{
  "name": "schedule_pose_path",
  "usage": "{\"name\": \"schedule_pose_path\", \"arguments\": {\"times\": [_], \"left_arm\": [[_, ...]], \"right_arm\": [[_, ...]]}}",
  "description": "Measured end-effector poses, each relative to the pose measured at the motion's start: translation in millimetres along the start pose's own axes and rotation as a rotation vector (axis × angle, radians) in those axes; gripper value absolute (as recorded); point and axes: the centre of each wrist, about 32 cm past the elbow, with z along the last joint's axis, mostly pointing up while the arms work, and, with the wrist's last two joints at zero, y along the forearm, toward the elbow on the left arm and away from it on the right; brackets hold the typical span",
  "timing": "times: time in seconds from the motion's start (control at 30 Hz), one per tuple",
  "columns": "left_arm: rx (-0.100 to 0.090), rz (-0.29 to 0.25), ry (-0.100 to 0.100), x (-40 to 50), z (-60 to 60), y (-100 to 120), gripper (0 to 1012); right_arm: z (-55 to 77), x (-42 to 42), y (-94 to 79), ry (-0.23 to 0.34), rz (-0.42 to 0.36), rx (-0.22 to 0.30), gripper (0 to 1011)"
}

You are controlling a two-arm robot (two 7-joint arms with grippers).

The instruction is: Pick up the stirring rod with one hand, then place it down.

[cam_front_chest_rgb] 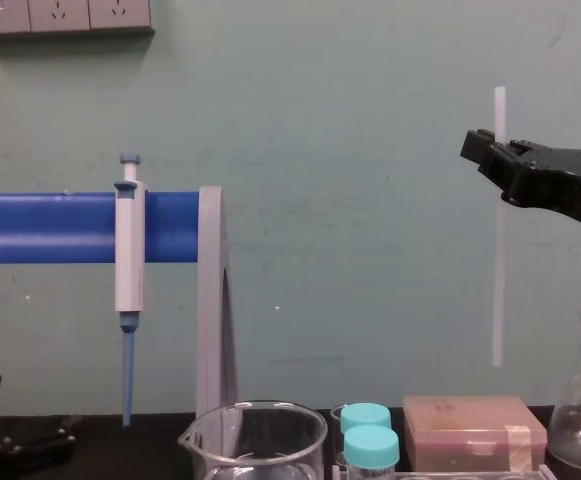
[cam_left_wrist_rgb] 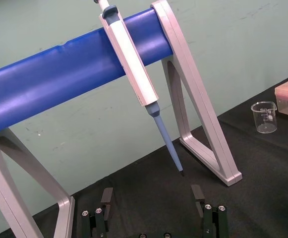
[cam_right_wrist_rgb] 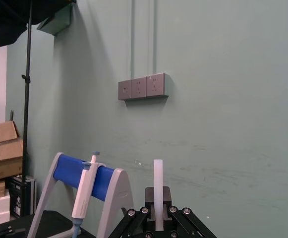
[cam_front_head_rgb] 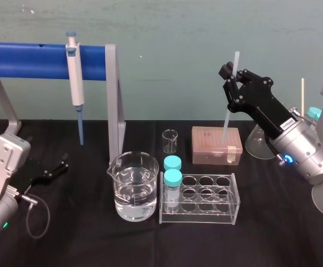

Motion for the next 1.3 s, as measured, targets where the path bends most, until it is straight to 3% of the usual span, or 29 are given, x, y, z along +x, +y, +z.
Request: {"name": "schedule_pose_path", "arguments": {"times": [1.3], "left_arm": [[0.000,0.000,0.000,0.0,0.0,0.0,1000]], "right_arm": [[-1.1,0.4,0.8,0.006,0.003,-0.004,71]]}}
